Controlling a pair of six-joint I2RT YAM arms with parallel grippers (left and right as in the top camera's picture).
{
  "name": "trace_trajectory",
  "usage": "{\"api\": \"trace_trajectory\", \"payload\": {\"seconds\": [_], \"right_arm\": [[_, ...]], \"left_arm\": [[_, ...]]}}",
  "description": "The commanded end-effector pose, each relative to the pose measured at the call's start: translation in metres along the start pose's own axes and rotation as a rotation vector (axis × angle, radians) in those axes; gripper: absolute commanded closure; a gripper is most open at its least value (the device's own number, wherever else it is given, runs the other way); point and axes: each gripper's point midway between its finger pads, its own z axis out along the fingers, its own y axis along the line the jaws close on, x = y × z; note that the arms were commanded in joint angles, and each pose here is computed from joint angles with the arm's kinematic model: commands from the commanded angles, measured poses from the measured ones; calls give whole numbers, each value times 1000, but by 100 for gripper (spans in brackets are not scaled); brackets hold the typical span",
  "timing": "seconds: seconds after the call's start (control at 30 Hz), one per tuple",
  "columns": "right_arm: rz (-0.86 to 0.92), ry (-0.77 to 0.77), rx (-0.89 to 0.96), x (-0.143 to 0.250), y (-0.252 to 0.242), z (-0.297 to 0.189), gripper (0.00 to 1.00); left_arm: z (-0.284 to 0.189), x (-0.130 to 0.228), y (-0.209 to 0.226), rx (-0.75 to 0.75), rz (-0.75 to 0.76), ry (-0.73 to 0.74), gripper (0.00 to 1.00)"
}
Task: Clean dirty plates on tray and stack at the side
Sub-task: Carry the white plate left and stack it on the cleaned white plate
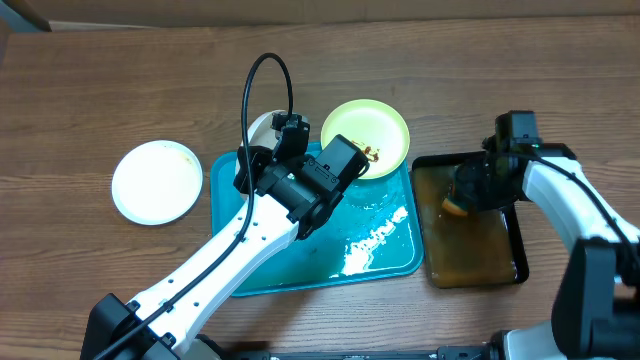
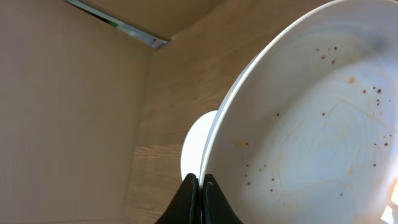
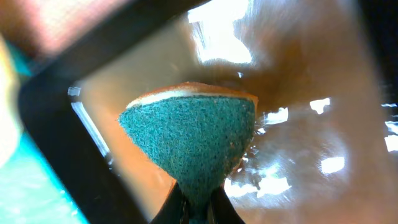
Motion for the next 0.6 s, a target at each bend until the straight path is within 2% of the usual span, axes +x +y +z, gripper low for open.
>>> {"api": "trace_trajectory", "payload": {"seconds": [0.0,0.17,0.33,0.43,0.57], "right_arm": [[-61,-87,10,-14,7,-27,96],[-93,-56,67,0,-6,-12,96],[-99,-44,79,14,-16,13,96],[-93,-35,81,24,-25,30,96],[-90,-25,86,34,-33,45,96]], "left_arm": [[-5,-4,-2,58,-73,2,96],[-5,-3,-5,71,-69,7,96],[-8,7,-30,221,17,61,96],[-6,4,-25,184,-41,51,96],[-3,-3,-2,50,-81,3,96]]}}
